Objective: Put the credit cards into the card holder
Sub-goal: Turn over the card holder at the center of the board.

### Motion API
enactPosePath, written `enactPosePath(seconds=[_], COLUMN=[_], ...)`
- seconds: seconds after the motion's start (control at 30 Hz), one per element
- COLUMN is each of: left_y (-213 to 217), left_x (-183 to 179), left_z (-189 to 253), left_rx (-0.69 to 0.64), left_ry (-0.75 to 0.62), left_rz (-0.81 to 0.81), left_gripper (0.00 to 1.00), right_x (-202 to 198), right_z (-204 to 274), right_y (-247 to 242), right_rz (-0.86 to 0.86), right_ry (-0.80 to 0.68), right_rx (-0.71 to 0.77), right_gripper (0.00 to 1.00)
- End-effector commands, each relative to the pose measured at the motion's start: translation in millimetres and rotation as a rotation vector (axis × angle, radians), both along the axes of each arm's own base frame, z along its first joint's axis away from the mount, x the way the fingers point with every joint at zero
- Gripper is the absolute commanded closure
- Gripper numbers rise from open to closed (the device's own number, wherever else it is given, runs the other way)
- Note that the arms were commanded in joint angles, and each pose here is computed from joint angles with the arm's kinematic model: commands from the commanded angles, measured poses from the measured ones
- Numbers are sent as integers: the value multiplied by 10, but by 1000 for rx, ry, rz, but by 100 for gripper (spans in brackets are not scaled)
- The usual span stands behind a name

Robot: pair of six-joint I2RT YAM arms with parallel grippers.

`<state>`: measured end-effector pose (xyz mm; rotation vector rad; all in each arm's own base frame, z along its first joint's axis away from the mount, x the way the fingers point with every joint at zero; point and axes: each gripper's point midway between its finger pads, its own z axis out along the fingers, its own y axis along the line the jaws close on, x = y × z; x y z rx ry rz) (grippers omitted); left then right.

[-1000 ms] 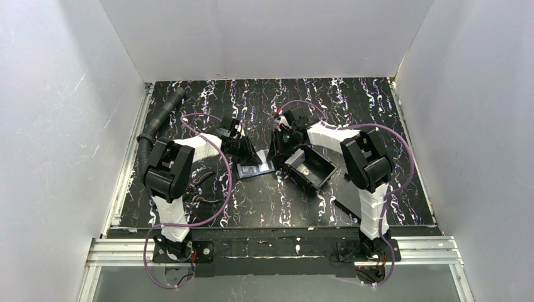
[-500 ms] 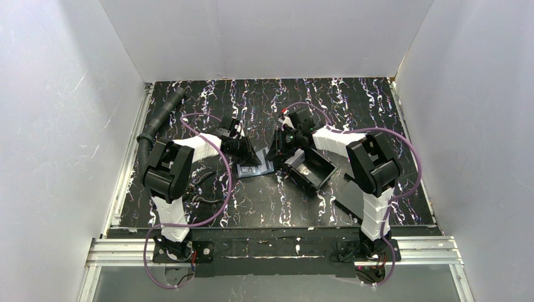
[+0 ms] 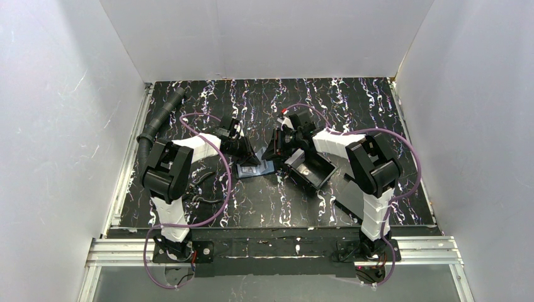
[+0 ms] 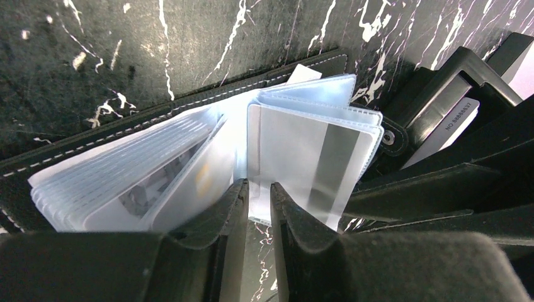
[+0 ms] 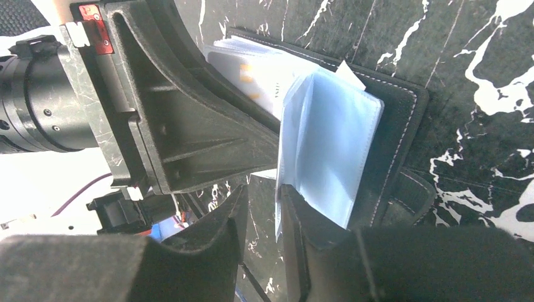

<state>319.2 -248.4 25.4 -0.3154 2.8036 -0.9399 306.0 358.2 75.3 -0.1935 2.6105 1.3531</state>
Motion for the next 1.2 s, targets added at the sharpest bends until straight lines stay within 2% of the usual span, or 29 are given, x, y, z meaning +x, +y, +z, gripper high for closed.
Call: enactPosePath(seconds=[0.0,0.13,0.3,0.37,0.47,0.7,0.93,1.0,1.1,1.17], left_y=[15,14,12,4,-7,41,188,355,578,578], left_x=[-28,-30,-34,-42,-49,-39,-90,-111,-154,-192], left_z=[61,99,135,153,196,438,707,739,732,655], left_rx=[16,14,9,3,-8,-18,-47,-40,-53,-60], left_ry=[-13,-19,-27,-28,-35,-93,-119,-122,-109,-85], left_rz=[-9,-13,-18,-19,-22,-24,-10,18,42,40], left_gripper=[81,81,81,80,79,68,66,65,63,66], right_x=[-24,-3,-13,-6,14,51,83,86,58,25], right_z=[259,153,54,47,38,-18,-20,2,113,154], right_y=[130,120,119,129,130,34,-50,-41,120,211], right_rz=[38,40,50,50,47,44,51,77,90,98], right_ry=[-51,-63,-74,-79,-87,-121,-152,-160,-156,-151], right_rx=[74,26,-22,-28,-41,-112,-177,-195,-141,-130], right_gripper=[68,68,59,59,67,91,94,85,62,55])
